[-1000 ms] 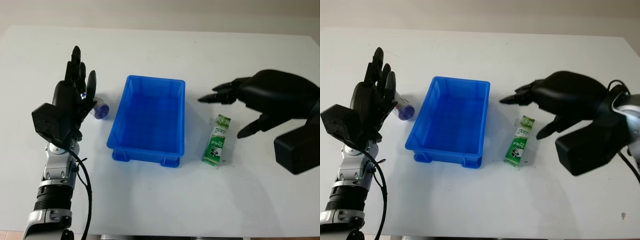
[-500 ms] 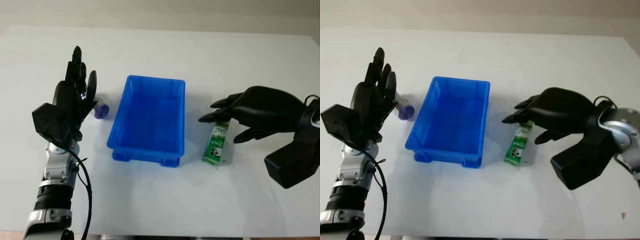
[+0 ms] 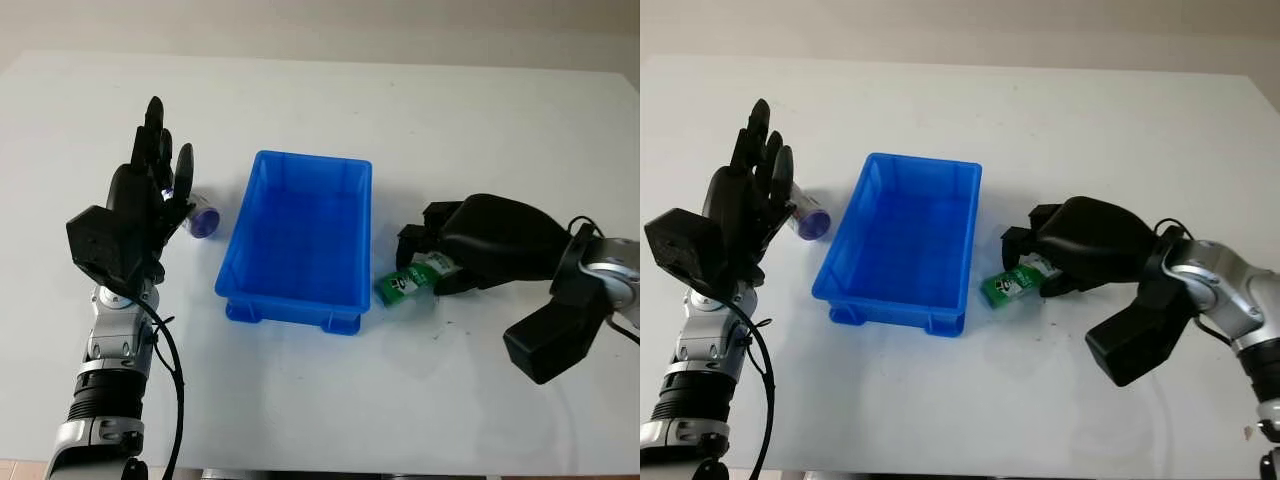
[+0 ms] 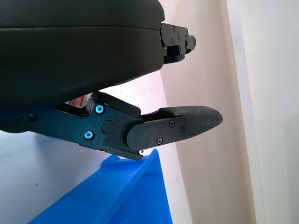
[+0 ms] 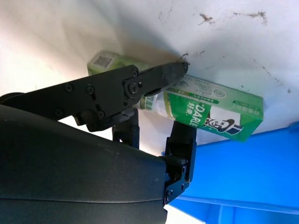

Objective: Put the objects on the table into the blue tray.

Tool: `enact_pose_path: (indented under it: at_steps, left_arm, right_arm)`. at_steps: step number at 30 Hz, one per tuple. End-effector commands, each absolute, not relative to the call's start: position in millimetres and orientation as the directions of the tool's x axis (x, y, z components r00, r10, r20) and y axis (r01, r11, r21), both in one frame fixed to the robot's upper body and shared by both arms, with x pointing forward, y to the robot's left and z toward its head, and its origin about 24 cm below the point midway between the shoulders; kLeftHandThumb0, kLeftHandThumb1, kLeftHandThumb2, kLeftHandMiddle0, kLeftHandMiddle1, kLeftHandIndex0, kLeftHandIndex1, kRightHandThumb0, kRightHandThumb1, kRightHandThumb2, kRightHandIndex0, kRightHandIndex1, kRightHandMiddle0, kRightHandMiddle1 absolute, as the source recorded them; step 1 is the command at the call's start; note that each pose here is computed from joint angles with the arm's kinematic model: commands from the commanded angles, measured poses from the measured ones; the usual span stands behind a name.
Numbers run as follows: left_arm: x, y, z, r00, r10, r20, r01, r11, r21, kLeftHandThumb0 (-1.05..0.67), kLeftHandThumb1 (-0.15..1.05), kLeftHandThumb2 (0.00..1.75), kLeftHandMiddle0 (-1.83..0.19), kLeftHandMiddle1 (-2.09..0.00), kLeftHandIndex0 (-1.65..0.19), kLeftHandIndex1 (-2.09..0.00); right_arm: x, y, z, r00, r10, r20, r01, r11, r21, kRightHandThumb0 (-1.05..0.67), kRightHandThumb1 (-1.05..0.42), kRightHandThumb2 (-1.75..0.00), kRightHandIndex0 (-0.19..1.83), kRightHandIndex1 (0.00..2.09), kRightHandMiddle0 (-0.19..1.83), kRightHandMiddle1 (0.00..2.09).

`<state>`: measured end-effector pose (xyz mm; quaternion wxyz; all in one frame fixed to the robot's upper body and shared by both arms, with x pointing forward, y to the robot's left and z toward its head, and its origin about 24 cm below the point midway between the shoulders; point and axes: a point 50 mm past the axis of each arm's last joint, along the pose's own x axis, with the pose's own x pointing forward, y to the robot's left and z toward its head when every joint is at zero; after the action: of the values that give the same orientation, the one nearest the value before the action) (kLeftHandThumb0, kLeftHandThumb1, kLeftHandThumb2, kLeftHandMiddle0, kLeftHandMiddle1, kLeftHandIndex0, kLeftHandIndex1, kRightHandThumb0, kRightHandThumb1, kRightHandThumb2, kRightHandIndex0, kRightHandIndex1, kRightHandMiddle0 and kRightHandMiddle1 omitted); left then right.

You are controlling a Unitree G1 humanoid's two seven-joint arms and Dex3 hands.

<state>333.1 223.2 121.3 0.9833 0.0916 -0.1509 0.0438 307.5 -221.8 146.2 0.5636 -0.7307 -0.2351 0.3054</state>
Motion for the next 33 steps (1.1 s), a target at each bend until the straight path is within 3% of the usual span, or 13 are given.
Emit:
enact_pose_path:
  at_steps: [1, 3, 5, 7, 8, 10, 14, 18, 25, 33]
  left_arm:
    - [332.5, 224.8, 125, 0.948, 0.054, 0.314, -0.115, 0.977, 0.179, -0.69, 1.05, 0.56, 0.01, -0.05, 0.03, -0.05]
    - [332.8, 224.6, 125, 0.947, 0.051, 0.316, -0.113, 0.977, 0.179, -0.69, 1.05, 0.56, 0.01, -0.05, 0.03, -0.05]
    - [333.2, 224.3, 125, 0.947, 0.050, 0.317, -0.110, 0.978, 0.176, -0.69, 1.05, 0.56, 0.01, -0.05, 0.03, -0.05]
    - [333.6, 224.1, 125, 0.947, 0.049, 0.317, -0.111, 0.978, 0.178, -0.69, 1.05, 0.56, 0.01, -0.05, 0.03, -0.05]
    - [333.7, 224.0, 125, 0.947, 0.050, 0.316, -0.111, 0.978, 0.178, -0.69, 1.05, 0.56, 0.01, -0.05, 0.03, -0.05]
    - [333.5, 223.7, 125, 0.947, 0.052, 0.318, -0.113, 0.977, 0.178, -0.69, 1.05, 0.55, 0.00, -0.06, 0.03, -0.05]
    - [333.0, 224.4, 125, 0.946, 0.056, 0.318, -0.120, 0.976, 0.184, -0.69, 1.05, 0.56, 0.00, -0.06, 0.02, -0.06]
    - [332.5, 225.2, 125, 0.947, 0.060, 0.315, -0.125, 0.974, 0.191, -0.70, 1.05, 0.56, 0.00, -0.06, 0.02, -0.06]
    - [332.2, 224.0, 124, 0.948, 0.052, 0.314, -0.115, 0.976, 0.184, -0.68, 1.05, 0.56, 0.01, -0.05, 0.03, -0.05]
    - [333.0, 220.4, 123, 0.949, 0.053, 0.310, -0.113, 0.977, 0.178, -0.71, 1.05, 0.56, 0.02, -0.05, 0.05, -0.05]
  right_arm:
    - [306, -222, 136, 0.697, 0.688, -0.200, -0.013, -0.267, -0.963, -0.54, -1.05, -0.18, 0.55, 2.01, 0.36, 1.83]
    - [309, -223, 141, 0.712, 0.681, -0.170, 0.022, -0.264, -0.964, -0.54, -1.05, -0.23, 0.65, 2.07, 0.37, 1.78]
    - [315, -226, 147, 0.736, 0.667, -0.112, 0.059, -0.227, -0.972, -0.54, -1.05, -0.25, 0.73, 2.07, 0.42, 1.57]
    - [323, -233, 153, 0.773, 0.631, -0.055, 0.082, -0.185, -0.979, -0.53, -1.05, -0.23, 0.82, 2.09, 0.47, 1.94]
    - [327, -236, 157, 0.795, 0.605, -0.034, 0.090, -0.172, -0.981, -0.52, -1.05, -0.21, 0.83, 2.09, 0.51, 2.02]
    - [336, -243, 163, 0.829, 0.559, 0.018, 0.115, -0.140, -0.983, -0.51, -1.05, -0.17, 0.82, 2.09, 0.58, 2.07]
    - [351, -254, 180, 0.881, 0.460, 0.109, 0.185, -0.123, -0.975, -0.48, -1.05, -0.11, 0.69, 2.09, 0.49, 2.09]
    - [363, -255, 198, 0.889, 0.393, 0.235, 0.292, -0.090, -0.952, -0.46, -1.05, -0.09, 0.73, 2.09, 0.50, 2.09]
    - [372, -226, 218, 0.802, 0.393, 0.449, 0.462, 0.069, -0.884, -0.38, -1.03, -0.06, 0.84, 2.09, 0.58, 2.09]
    - [362, -160, 215, 0.620, 0.576, 0.533, 0.461, 0.282, -0.842, -0.41, -1.05, -0.10, 0.93, 2.09, 0.62, 2.09]
